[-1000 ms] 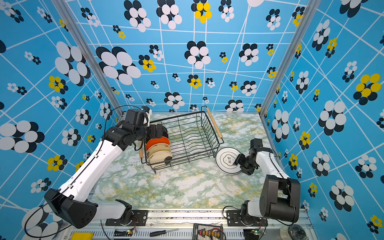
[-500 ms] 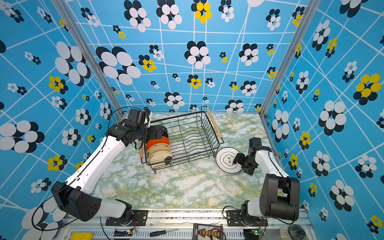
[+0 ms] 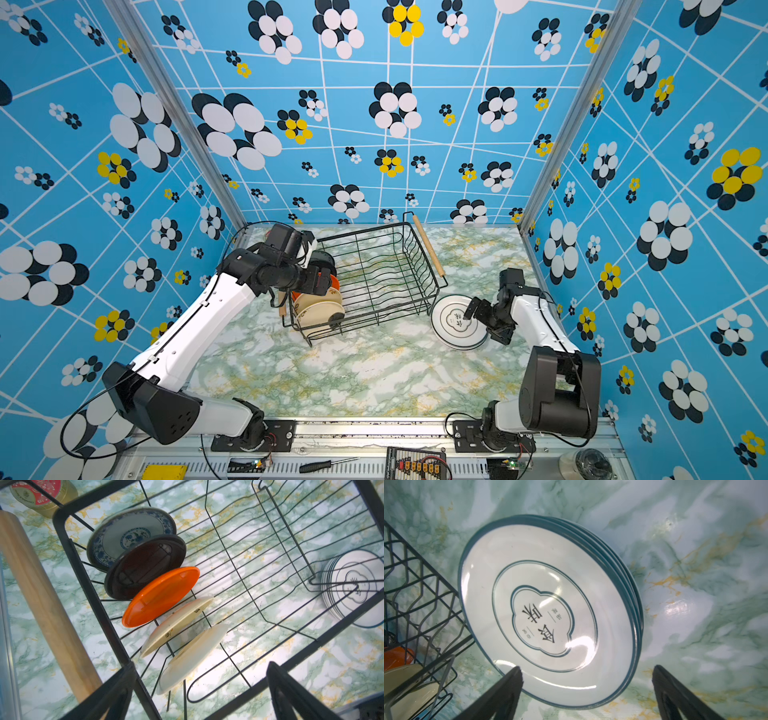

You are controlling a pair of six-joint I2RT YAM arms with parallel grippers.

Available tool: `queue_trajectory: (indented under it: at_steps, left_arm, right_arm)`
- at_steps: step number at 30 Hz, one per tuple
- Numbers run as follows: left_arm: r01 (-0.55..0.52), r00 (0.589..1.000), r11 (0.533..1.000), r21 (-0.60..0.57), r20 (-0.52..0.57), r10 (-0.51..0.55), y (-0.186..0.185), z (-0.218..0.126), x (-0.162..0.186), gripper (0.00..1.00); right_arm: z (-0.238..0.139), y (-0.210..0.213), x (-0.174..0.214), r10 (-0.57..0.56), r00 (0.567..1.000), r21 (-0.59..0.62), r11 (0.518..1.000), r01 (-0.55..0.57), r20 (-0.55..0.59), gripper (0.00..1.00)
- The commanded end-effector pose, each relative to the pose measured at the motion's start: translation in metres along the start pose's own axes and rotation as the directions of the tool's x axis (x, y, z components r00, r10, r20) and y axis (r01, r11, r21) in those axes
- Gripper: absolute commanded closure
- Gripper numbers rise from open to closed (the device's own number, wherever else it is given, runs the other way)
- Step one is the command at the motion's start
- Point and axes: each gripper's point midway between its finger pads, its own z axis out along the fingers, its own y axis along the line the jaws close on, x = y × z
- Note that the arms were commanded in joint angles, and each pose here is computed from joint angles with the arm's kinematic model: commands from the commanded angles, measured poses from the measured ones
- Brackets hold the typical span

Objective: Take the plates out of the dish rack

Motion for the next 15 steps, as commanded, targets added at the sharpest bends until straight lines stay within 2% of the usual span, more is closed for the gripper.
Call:
queue_trajectory:
  at_steps: [1, 8, 15]
  left_arm:
    - [-0.081, 0.991, 0.996, -0.041, -0.111, 0.076, -0.001, -0.004, 0.024, 0.01]
    - [-0.198, 0.959, 0.979, -0.052, -0.216, 0.183, -0.01, 0.007, 0.044, 0.0]
    - [-0.325, 0.905, 0.943, -0.074, -0.312, 0.288, -0.002, 0.034, 0.05, 0.08]
  right_arm:
    - [-0.009, 0.006, -0.004, -0.037, 0.999, -0.006, 0.999, 0.037, 0.002, 0.01]
    - [-0.014, 0.021, -0.011, -0.061, 0.998, -0.073, 0.995, 0.062, 0.022, 0.01]
    - [-0.015, 0.027, -0.015, -0.072, 0.997, -0.096, 0.993, 0.075, 0.034, 0.01]
